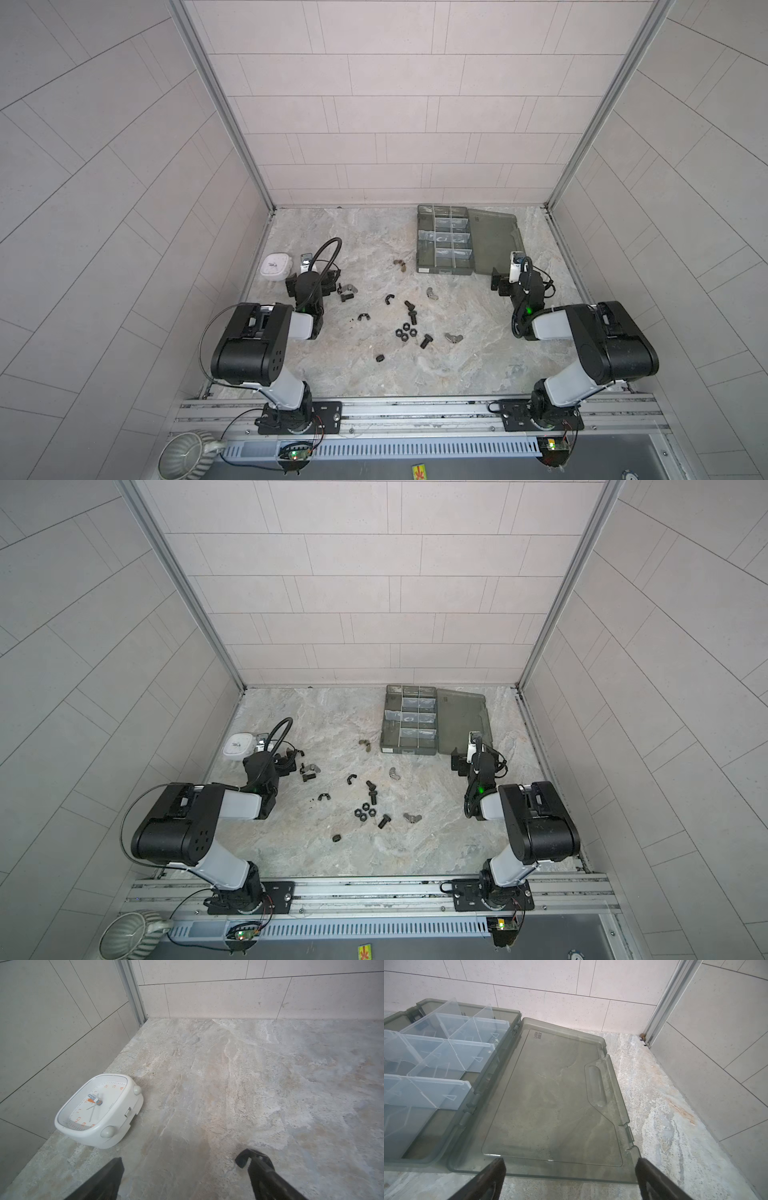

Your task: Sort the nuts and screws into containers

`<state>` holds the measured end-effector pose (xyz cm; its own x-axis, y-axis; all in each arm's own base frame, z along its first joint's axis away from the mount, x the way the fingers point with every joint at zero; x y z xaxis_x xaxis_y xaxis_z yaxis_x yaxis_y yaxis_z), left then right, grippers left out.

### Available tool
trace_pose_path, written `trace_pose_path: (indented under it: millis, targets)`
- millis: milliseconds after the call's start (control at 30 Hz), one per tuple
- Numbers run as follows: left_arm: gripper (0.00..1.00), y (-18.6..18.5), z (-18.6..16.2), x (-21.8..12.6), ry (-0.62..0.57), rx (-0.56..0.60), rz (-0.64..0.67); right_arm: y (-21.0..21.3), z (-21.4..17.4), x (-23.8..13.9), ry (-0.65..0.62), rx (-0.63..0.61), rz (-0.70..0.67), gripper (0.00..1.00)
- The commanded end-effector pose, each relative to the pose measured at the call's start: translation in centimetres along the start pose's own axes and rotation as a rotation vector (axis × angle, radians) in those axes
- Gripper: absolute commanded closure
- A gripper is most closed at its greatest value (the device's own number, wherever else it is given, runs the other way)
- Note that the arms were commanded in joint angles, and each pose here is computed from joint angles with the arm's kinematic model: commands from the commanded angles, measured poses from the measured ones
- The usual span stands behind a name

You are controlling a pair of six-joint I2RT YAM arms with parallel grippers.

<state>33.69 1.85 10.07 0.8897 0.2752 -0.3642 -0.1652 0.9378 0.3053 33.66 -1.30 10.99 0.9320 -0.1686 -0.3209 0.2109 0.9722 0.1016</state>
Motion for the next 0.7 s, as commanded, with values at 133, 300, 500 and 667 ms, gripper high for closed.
trace_pose_path:
  millis: [133,300,500,667]
  targets:
    - [0.0,0.28,0.77,0.11,-0.032,-0.015,0.003,0.11,0.04,0.18,0.001,-0.014,0.005,0.01]
    - [0.0,0.26,0.78,0.16,-0.032,-0.016,0.003,0.04,0.05,0.16,0.0,-0.014,0.001,0.01]
    - [0.0,0.3,0.73,0.31,-0.029,-0.016,0.004,-0.05,0.05,0.18,-0.001,-0.006,0.008,0.01]
    - [0.0,0.31,0.75,0.17,-0.031,-0.016,-0.001,-0.13,0.08,0.22,0.001,-0.001,0.015,0.01]
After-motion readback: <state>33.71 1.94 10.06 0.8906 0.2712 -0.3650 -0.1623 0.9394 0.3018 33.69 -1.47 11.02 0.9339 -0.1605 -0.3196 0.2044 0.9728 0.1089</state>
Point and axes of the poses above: each gripper's point midway between its finger pads, its own x axis out along the fingers, its own y axis along the line the jaws close on, z = x × y, the point moved 6 cm from there along -x, back along the fingers, and after that the axes turned 13 degrees about x, right-handed, at the moved point
